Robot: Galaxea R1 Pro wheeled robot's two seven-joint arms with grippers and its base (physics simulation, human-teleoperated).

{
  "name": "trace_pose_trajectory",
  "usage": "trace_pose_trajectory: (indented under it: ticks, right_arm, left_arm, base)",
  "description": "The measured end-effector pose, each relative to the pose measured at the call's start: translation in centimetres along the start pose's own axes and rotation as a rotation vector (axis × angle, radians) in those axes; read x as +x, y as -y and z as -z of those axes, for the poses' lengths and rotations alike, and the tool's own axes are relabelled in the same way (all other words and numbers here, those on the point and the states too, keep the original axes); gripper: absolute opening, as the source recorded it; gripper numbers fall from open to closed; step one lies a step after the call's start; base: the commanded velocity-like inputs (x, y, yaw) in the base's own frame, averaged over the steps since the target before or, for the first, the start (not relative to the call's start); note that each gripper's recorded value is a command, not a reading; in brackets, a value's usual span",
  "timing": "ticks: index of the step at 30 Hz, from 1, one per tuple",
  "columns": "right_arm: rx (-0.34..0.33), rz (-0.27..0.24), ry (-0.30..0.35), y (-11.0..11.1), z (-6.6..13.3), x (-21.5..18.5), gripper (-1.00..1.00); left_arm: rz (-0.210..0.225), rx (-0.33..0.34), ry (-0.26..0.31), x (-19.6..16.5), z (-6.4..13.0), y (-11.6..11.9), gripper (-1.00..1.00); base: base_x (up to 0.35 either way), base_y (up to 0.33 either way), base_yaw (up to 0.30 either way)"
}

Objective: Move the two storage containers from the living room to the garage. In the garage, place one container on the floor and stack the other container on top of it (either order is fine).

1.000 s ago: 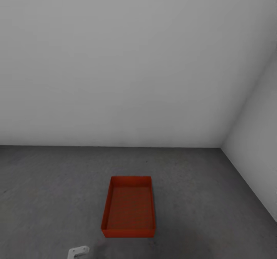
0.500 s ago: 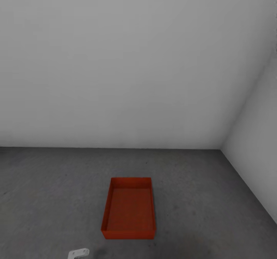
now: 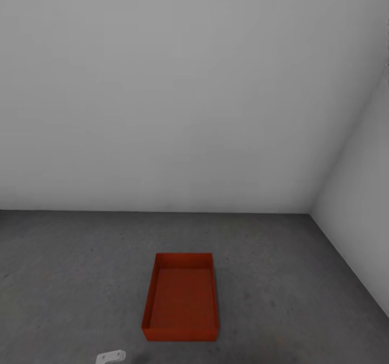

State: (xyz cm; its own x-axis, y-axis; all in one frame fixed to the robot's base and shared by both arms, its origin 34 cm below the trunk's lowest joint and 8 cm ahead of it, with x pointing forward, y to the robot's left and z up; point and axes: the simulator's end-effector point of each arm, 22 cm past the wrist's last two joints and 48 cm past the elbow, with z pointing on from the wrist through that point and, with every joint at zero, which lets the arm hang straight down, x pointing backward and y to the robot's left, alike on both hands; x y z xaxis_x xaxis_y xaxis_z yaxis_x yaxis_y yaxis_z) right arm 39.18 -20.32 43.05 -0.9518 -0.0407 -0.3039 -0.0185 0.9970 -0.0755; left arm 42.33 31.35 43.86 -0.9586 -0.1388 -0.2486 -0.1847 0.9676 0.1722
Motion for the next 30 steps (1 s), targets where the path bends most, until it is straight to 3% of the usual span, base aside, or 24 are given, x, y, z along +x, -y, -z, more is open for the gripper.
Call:
trace_pose_trajectory:
  ticks: [13,21,30]
  right_arm:
    - [-0.008,0.001,-0.006,-0.1,0.4,1.1,1.0]
    - [-0.008,0.0,-0.026,0.0,0.8,3.1,1.0]
    - [0.002,0.004,-0.034,0.8,0.7,3.6,1.0]
  left_arm:
    - [0.001,0.005,0.009,0.1,0.4,0.2,1.0]
    - [-0.004,0.018,-0.02,2.8,0.7,1.2,1.0]
    - [0.031,0.022,-0.028,3.1,0.7,1.3,1.0]
  base:
    - [0.0,0.0,0.0]
    - [0.0,0.0,0.0]
    - [0.0,0.0,0.0]
